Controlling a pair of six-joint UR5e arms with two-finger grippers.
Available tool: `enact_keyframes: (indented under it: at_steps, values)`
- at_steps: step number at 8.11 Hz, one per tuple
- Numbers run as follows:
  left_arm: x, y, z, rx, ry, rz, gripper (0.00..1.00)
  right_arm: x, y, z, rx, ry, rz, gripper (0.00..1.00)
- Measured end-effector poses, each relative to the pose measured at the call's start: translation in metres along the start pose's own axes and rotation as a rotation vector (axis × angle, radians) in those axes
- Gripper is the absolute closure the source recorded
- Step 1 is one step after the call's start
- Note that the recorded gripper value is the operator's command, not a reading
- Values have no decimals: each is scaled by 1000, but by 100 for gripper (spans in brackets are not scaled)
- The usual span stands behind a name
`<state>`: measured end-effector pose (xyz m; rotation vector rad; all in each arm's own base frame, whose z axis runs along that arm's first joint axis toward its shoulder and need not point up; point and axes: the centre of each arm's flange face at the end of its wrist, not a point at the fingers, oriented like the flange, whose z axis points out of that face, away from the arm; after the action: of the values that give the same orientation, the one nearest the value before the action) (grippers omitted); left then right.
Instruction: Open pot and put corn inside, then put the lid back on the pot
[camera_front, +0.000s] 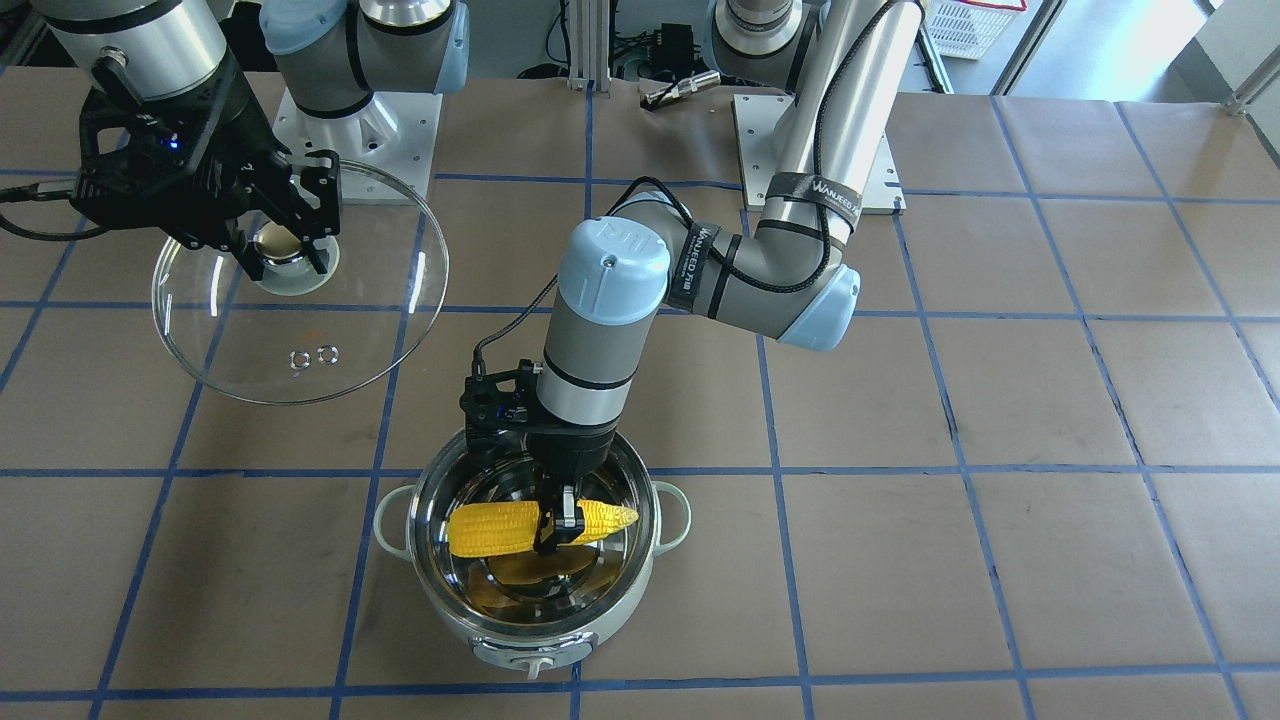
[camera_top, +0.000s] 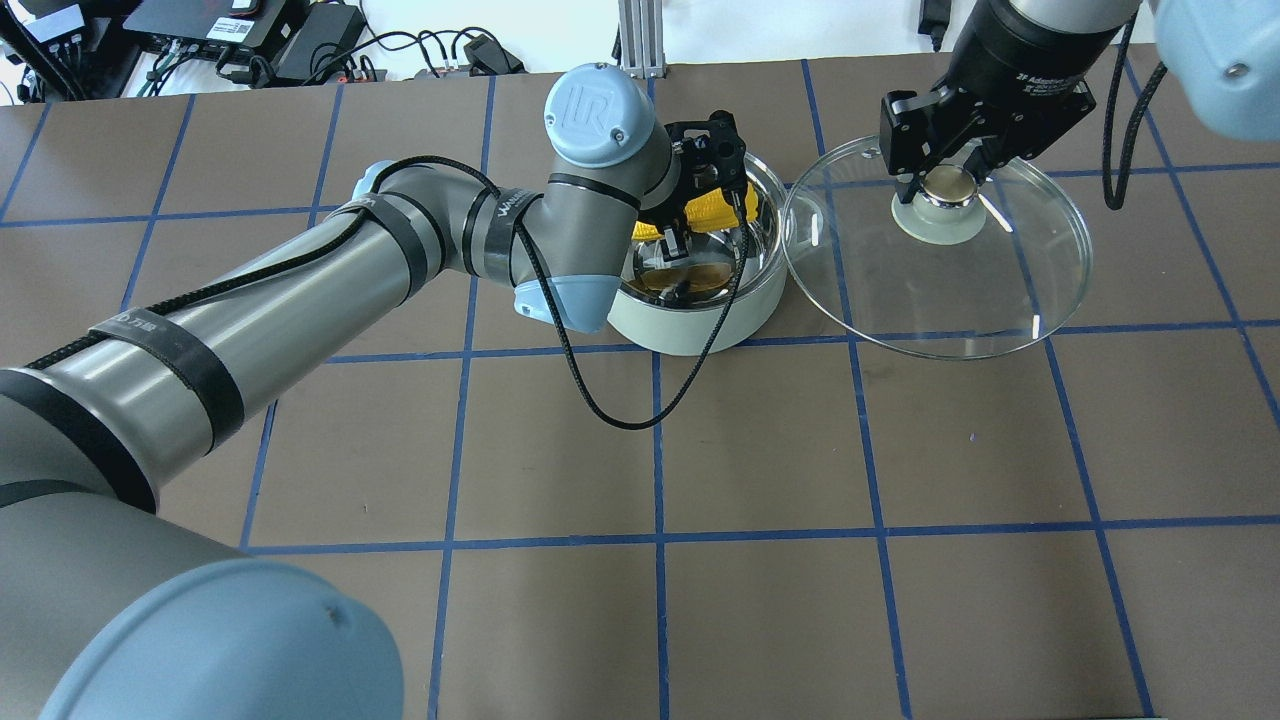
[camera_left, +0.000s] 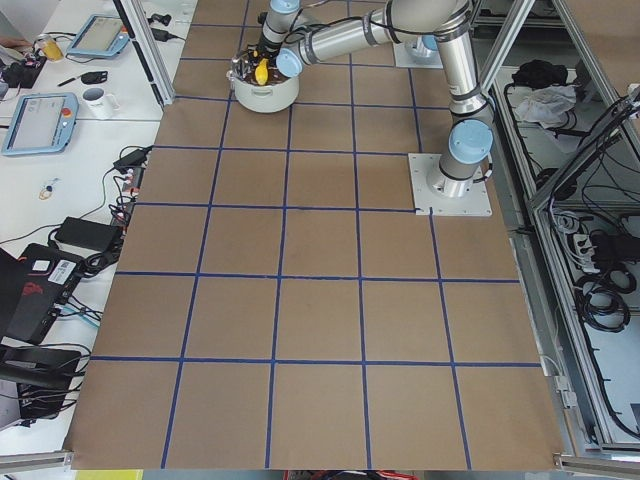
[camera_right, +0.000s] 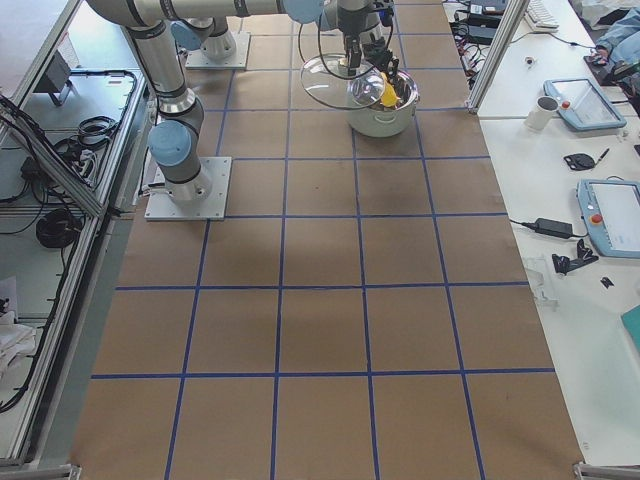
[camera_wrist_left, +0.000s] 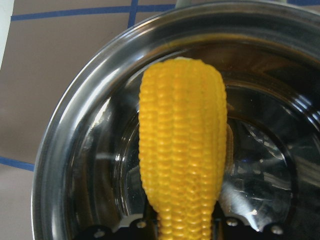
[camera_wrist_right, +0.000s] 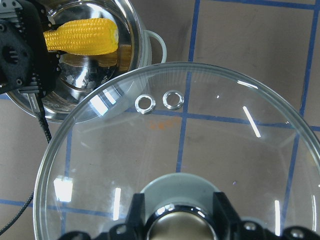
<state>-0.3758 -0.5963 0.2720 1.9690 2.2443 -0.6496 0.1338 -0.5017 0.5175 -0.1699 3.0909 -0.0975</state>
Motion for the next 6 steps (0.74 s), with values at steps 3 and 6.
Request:
enact_keyframes:
  at_steps: [3,6]
  values:
    - [0,1,6,2,-6,-62,0,0,0,0,-2,2,-3,99]
    - [-4,-3,-14,14,-35,-158,0,0,0,0,-1,4,-10,99]
